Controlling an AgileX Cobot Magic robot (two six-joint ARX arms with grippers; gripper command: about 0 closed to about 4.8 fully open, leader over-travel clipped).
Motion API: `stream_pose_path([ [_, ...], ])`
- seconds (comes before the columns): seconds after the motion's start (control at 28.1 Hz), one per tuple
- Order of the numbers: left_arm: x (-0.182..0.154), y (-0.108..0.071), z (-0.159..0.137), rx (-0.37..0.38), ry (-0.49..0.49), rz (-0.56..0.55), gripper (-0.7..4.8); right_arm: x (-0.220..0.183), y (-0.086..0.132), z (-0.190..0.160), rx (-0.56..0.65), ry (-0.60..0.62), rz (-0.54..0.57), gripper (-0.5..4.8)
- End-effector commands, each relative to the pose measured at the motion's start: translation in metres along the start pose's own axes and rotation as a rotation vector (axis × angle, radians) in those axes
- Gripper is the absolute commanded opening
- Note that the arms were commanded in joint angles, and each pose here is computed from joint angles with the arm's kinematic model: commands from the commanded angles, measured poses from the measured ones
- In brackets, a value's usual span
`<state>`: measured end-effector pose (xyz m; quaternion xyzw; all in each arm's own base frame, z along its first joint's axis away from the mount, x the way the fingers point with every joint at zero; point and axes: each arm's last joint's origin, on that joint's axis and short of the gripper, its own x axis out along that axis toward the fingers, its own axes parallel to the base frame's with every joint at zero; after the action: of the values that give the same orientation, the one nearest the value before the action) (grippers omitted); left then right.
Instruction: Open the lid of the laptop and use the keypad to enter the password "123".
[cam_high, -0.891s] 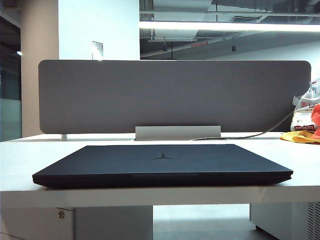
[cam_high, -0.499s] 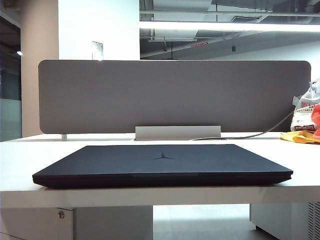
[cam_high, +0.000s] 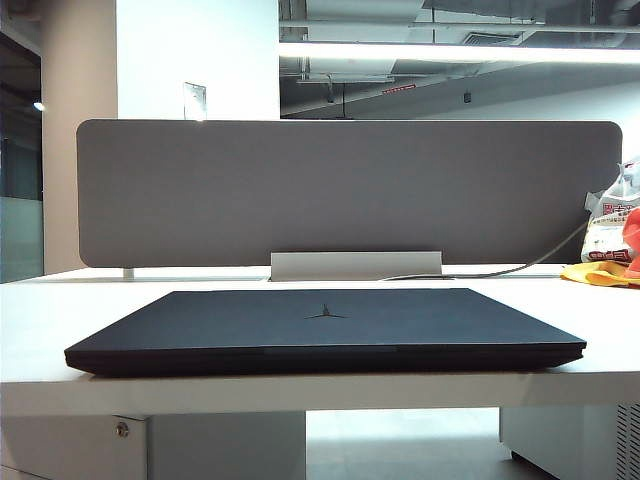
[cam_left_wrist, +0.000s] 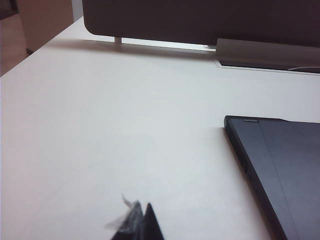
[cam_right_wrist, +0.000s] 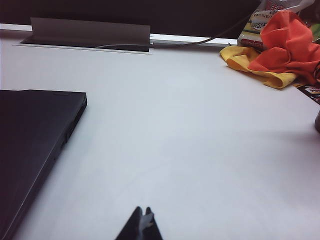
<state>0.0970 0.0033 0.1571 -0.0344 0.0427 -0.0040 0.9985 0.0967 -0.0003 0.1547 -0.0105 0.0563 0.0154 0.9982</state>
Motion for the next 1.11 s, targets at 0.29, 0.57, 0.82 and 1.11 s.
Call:
stream_pose_path([
  [0.29, 0.0, 0.0, 0.003, -0.19, -0.031, -0.012, 0.09, 0.0, -0.001, 0.005, 0.031, -0.056, -0.042, 0.0],
  [0.57, 0.0, -0.004, 0.003, -0.286, -0.005, -0.127, 0.55, 0.0, -0.001, 0.002, 0.208, -0.028, -0.037, -0.01],
  [0.82, -0.004, -0.008, 0.011, -0.283, 0.022, -0.231, -0.06, -0.002, 0.002, 0.007, 0.27, -0.026, 0.053, -0.03],
  [1.11, -0.022, -0.012, 0.059, -0.263, -0.069, -0.264, -0.06, -0.016, 0.001, 0.043, 0.284, -0.102, 0.051, -0.05],
])
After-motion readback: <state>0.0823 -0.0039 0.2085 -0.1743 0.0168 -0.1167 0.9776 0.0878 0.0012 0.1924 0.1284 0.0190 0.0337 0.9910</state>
